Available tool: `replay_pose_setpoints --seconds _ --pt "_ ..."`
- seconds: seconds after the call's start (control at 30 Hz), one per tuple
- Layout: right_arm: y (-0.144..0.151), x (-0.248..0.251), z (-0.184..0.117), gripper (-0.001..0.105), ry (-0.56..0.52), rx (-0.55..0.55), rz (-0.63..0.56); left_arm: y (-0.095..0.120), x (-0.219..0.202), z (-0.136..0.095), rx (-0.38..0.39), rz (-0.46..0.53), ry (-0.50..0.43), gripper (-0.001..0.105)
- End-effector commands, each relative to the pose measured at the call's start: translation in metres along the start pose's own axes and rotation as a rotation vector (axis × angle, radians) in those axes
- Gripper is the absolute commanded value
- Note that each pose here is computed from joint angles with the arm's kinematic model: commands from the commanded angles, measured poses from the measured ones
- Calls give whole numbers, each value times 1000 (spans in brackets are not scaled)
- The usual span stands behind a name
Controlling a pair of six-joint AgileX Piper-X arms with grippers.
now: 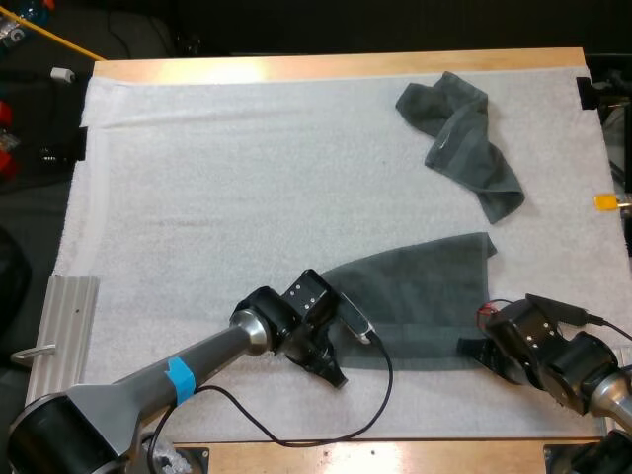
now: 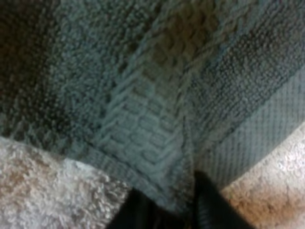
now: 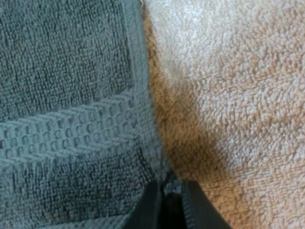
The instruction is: Pick towel from pile, fold and stack
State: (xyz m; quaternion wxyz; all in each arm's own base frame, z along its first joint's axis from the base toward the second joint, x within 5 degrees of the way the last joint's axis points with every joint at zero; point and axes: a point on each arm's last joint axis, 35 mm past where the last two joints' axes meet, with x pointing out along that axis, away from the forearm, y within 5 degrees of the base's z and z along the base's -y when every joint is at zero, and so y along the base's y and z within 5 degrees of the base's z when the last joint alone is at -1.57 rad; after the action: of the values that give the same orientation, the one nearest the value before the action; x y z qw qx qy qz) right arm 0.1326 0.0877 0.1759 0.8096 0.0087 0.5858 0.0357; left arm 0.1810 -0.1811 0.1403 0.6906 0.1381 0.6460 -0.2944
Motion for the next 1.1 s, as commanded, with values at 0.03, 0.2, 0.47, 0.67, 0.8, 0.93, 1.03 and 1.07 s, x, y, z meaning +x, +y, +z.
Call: replay_pose_setpoints --seconds 0.03,0.2,0.47,0.67,0.8,0.93,1.03,1.07 --pt "0 -3 2 0 -17 -4 1 0 1 -5 -16 5 49 0" --pt "2 -4 5 0 -41 -36 17 -2 -12 -4 -13 2 33 0" --pt "14 -31 31 0 -133 -157 57 -12 -63 1 14 -16 -121 0" --pt "24 -75 58 0 -198 -205 83 -16 -115 -13 20 59 -201 0" --pt "28 -110 72 0 -246 -252 99 -17 -153 -23 19 139 -287 0" --pt "30 -139 74 0 -302 -263 135 -22 -185 -32 25 127 -363 0" --pt "33 -158 68 0 -335 -296 172 -25 -208 -37 27 122 -395 0" --pt "34 -162 67 0 -341 -299 180 -25 -212 -38 28 121 -400 0"
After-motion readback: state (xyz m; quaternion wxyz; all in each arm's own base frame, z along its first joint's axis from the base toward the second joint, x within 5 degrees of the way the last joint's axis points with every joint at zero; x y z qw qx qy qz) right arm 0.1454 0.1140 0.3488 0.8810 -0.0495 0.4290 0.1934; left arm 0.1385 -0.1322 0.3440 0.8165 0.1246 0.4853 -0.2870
